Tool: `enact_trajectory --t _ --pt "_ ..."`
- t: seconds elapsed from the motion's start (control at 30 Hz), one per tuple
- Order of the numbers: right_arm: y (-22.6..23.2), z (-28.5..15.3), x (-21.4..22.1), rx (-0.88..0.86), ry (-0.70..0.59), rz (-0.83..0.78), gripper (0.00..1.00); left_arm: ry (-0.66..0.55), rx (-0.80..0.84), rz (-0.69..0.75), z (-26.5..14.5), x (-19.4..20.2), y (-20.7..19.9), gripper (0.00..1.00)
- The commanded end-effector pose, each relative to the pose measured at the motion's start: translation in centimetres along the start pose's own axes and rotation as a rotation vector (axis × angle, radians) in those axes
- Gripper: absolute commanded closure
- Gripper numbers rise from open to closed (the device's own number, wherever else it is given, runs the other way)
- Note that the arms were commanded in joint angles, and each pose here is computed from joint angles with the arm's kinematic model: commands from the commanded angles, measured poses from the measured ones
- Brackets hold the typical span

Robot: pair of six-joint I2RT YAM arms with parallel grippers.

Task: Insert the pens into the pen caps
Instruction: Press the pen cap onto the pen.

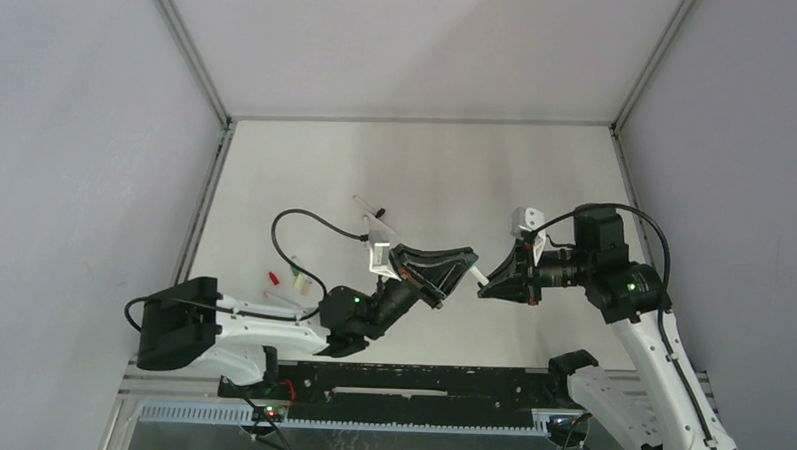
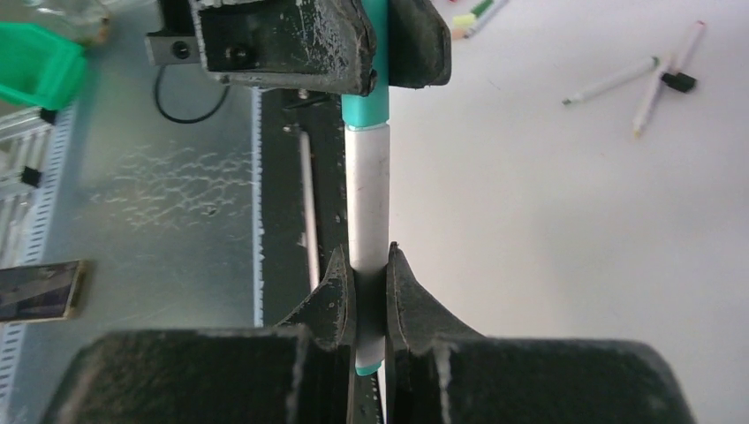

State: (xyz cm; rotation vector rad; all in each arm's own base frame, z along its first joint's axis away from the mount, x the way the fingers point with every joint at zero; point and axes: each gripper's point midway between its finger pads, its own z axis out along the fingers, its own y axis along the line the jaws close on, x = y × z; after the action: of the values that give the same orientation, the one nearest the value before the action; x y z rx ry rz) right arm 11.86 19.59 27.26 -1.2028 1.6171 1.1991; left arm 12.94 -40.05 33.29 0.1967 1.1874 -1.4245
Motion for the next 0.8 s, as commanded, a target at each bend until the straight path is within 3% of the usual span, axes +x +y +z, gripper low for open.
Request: enact_trajectory --t 0.0,0.13,0.33,0.4,0.53,0.63,0.77 --pt "-3.6 -0.9 -6.4 0.173 -0.11 -0.231 1.0 0.65 0.002 0.133 -9.3 17.6 2.1 1.0" --pt "-1.2 -2.2 -9.7 -0.054 -0.227 -0.097 1.0 0.727 0.116 0.025 -12.3 19.9 0.5 1.0" --pt "-0.2 -0.9 -10.7 -0.199 -0.212 0.019 1.0 0.779 0.351 -0.2 -13.3 21.4 -4.9 1.0" --pt "-1.1 -1.1 -11.5 -0.111 -0.24 0.002 1.0 0.809 0.287 -0.173 -13.1 22.9 -4.1 1.0" --pt "-3.7 -1.9 -12.5 0.154 -0.23 -0.094 1.0 0.951 -0.049 0.071 -15.6 25.8 2.2 1.0" --pt "-5.2 -2.6 -13.1 0.274 -0.237 -0.127 1.0 1.009 -0.184 0.179 -16.9 25.9 4.8 1.0" --pt "-4.2 -3.5 -14.8 0.164 -0.299 -0.052 1.0 1.036 -0.155 0.178 -17.1 26.0 4.3 1.0"
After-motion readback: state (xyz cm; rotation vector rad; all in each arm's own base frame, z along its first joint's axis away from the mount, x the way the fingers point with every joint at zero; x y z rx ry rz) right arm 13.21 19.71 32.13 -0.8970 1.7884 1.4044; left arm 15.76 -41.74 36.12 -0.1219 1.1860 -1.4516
